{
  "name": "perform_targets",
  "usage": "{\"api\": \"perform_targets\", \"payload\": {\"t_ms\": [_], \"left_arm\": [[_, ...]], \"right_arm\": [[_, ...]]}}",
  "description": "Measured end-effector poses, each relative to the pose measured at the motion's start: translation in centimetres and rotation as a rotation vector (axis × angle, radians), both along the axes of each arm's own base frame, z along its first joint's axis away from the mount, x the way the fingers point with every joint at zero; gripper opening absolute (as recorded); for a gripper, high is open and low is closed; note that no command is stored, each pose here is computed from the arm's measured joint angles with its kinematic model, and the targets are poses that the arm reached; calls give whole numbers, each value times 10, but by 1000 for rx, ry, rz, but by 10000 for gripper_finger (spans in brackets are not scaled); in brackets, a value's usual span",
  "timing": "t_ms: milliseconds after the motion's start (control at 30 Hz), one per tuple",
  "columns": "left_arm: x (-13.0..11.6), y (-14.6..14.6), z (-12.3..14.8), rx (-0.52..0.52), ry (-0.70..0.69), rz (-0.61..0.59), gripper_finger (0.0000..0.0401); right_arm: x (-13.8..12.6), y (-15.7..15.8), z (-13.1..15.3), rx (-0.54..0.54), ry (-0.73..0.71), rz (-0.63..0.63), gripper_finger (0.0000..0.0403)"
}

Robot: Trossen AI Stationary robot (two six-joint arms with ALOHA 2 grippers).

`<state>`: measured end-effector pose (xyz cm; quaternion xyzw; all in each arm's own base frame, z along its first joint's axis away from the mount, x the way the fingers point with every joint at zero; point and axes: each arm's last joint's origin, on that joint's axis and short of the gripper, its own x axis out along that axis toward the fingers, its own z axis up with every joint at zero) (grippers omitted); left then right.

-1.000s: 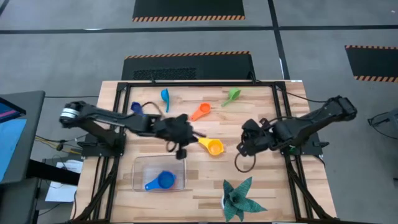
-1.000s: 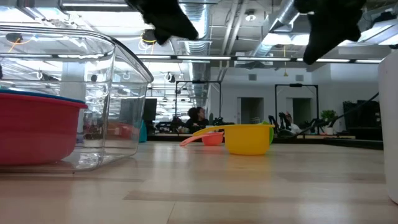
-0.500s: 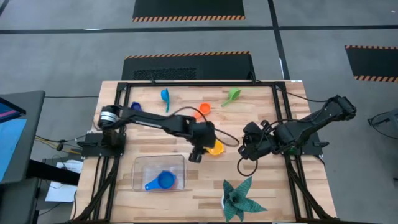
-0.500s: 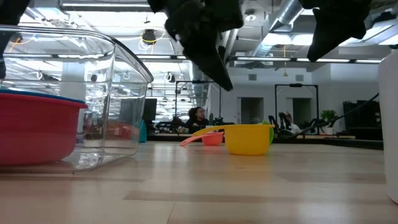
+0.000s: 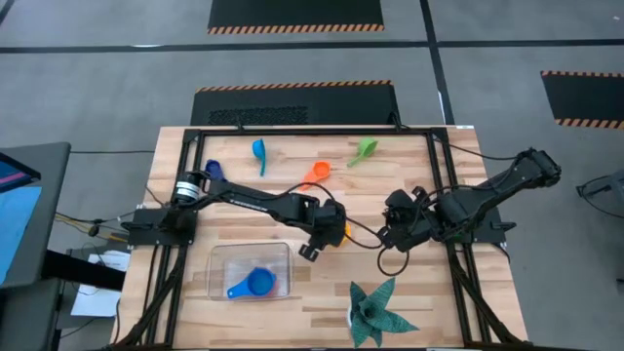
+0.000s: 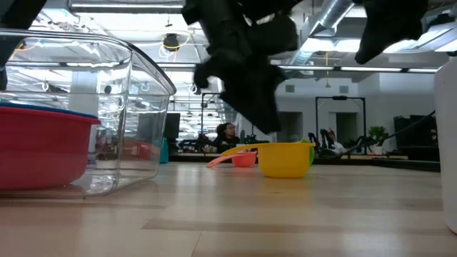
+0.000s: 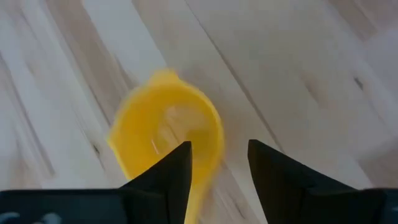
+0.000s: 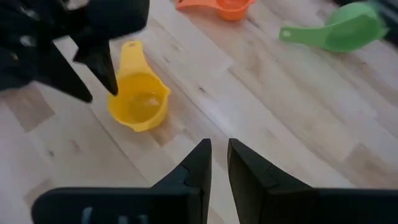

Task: Nest measuring cups in basket
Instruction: Stack the yellow measuring cup on top of the blue measuring cup in the transparent bin

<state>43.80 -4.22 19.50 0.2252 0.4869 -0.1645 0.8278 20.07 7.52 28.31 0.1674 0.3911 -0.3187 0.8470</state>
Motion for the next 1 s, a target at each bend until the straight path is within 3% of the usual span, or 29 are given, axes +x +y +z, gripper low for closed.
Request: {"api": "perform_targets", "payload": {"t_ms": [633,733,867,1000], "left_arm": [[9,5,-41,80,76,-89,145],[6,6,-46,119,113,-91,114],[8,8,-39,176,98,-61,19],[11,11,-11,219,113,-9,3]], "right_arm": [[-48,-10,42,-59,-267,16,77],[-50,-10,43,-63,-278,18,77],[-49,-10,42,-65,-273,18,77],[-45,-7,39,-77,-258,19,77]]}}
